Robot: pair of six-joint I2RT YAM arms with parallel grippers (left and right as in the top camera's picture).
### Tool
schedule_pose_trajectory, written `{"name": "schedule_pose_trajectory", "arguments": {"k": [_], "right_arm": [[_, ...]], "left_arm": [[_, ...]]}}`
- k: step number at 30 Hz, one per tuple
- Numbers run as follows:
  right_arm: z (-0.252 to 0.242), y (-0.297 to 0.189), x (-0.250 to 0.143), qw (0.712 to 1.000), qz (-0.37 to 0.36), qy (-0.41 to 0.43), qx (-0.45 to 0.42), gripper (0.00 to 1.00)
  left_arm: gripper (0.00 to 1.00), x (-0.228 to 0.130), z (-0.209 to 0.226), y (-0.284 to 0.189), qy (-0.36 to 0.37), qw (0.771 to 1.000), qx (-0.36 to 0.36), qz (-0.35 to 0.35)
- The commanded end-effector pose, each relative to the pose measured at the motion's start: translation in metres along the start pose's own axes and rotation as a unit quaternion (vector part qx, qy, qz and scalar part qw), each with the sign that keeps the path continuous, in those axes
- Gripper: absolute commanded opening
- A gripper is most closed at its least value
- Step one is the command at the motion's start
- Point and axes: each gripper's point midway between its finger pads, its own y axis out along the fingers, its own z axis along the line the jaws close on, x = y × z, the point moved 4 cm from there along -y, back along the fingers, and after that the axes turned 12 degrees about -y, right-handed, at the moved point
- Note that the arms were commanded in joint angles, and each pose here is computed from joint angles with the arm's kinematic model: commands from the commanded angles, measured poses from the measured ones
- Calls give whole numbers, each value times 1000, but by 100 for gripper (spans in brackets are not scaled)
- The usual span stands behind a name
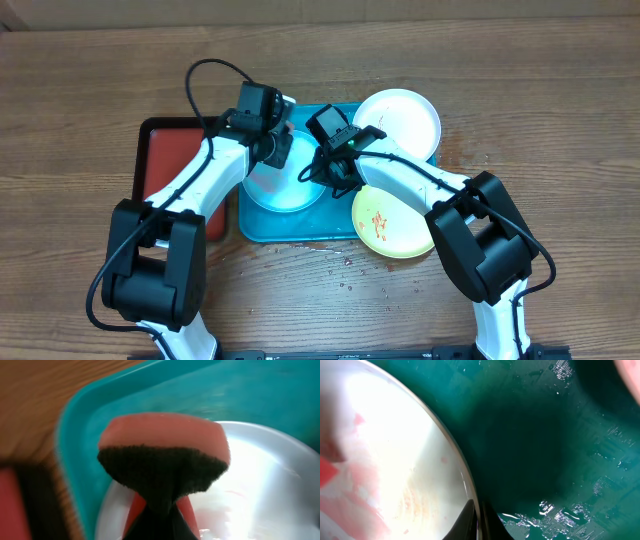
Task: Clean dirty plates on tray and stack at the side
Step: 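Scrub the light-blue plate again with the sponge in the left gripper, then lift the light-blue plate with the right gripper and carry it right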
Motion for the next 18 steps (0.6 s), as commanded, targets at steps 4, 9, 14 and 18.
{"name": "schedule_pose_trajectory", "arguments": {"k": [4,9,14,18], "right_arm": [[-15,14,-12,999,23,-23,-32,4],[-5,3,-9,997,28,-69,-7,4],[3,-35,6,994,-3,-105,-11,4],[-3,-82,24,987,-86,-113,-77,4]], "left_arm": [[4,32,39,-45,-198,979,55,4],[4,51,52,-111,-214,974,58,45],[4,61,64,-161,-222,971,79,47],[4,68,64,-170,-224,971,76,35]]}}
